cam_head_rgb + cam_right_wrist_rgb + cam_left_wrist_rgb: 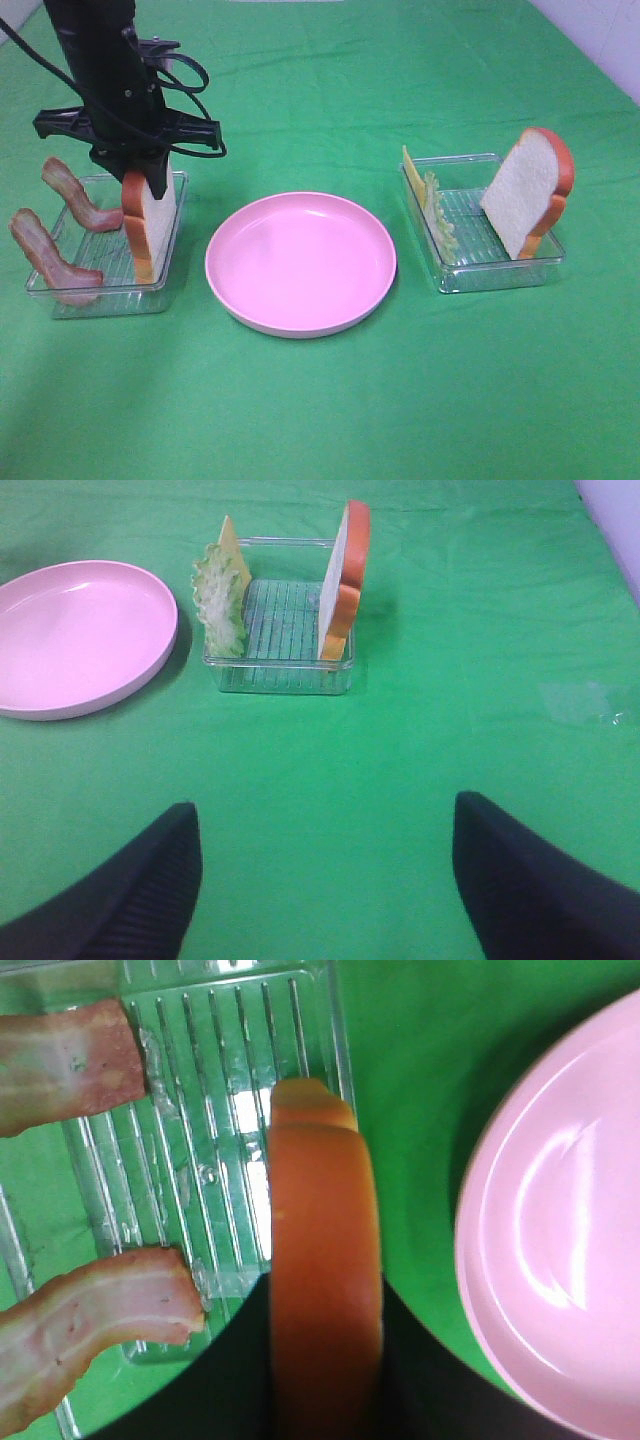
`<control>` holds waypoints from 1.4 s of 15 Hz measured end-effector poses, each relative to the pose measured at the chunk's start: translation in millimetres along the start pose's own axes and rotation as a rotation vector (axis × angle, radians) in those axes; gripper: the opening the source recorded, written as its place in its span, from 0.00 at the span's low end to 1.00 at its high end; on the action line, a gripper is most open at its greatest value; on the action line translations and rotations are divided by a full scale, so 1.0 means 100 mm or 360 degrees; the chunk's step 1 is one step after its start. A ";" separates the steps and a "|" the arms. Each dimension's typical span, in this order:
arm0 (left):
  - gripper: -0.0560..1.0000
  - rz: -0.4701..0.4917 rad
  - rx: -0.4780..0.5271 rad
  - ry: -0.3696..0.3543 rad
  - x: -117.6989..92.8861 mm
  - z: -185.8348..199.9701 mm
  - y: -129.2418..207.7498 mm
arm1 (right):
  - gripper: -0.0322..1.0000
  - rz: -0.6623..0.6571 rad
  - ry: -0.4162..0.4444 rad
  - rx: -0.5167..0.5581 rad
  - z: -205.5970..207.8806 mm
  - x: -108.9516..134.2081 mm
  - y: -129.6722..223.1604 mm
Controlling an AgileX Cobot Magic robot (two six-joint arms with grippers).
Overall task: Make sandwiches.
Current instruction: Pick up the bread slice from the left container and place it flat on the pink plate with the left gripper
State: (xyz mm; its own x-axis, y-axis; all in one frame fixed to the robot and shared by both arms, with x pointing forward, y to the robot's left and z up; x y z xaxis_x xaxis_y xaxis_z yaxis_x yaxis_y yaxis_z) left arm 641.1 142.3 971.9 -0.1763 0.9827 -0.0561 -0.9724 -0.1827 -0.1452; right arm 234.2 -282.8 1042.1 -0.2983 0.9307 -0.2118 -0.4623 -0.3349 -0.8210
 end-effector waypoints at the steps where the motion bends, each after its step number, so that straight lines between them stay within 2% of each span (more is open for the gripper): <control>1: 0.26 -0.0015 -0.0014 0.0008 0.01 0.11 0.01 | 0.68 0.0000 0.0000 0.0000 0.00 0.00 0.00; 4: 0.26 -0.0129 -0.0100 0.0136 0.04 0.57 0.07 | 0.68 0.0000 0.0000 0.0000 0.00 0.00 0.00; 5: 0.26 -0.0140 -0.0101 0.0235 0.06 0.69 0.08 | 0.68 0.0000 0.0000 0.0000 0.00 0.00 0.00; 6: 0.26 -0.0118 -0.0068 0.0467 0.15 0.78 0.01 | 0.68 0.0000 0.0000 0.0000 0.00 0.00 0.00; 7: 0.26 -0.0109 -0.0066 0.0523 0.18 0.78 -0.03 | 0.68 0.0000 0.0000 0.0000 0.00 0.00 0.00; 9: 0.26 -0.0108 -0.0017 0.0789 0.17 0.73 -0.11 | 0.68 0.0000 0.0000 0.0000 0.00 0.00 0.00; 10: 0.26 -0.0121 0.0029 0.0911 0.10 0.65 -0.12 | 0.68 0.0000 0.0000 0.0000 0.00 0.00 0.00; 14: 0.26 -0.0057 0.0286 0.1211 -0.15 0.06 -0.16 | 0.68 -0.0001 -0.0003 -0.0001 0.00 0.00 0.00; 18: 0.26 0.0042 0.0421 0.1352 -0.25 -0.35 -0.16 | 0.68 -0.0001 -0.0003 -0.0001 0.00 0.00 0.00; 20: 0.26 0.0039 0.0470 0.1335 -0.33 -0.51 -0.11 | 0.68 -0.0001 -0.0003 -0.0001 0.00 0.00 0.00; 21: 0.26 0.0020 0.0495 0.1314 -0.45 -0.61 -0.03 | 0.68 -0.0001 -0.0003 -0.0001 0.00 0.00 0.00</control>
State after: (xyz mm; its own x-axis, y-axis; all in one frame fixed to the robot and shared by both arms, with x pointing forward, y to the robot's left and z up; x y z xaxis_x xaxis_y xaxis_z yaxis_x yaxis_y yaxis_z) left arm 661.2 97.3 914.2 -0.1378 0.6241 -0.7691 -0.9898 -0.0592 0.1293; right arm 234.2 -282.6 1042.2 -0.2993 0.9307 -0.2102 -0.4619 -0.3341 -0.8216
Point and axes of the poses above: a point on each arm's last joint axis where the gripper is mounted, z pointing back along that axis away from the gripper, x along the wrist's bending axis when the last joint is at zero, y = z × x, the point moved 1 cm from there along -z, pointing out along that axis toward the gripper, and after that the axes turned 14 degrees about z, right-handed, at the moved point
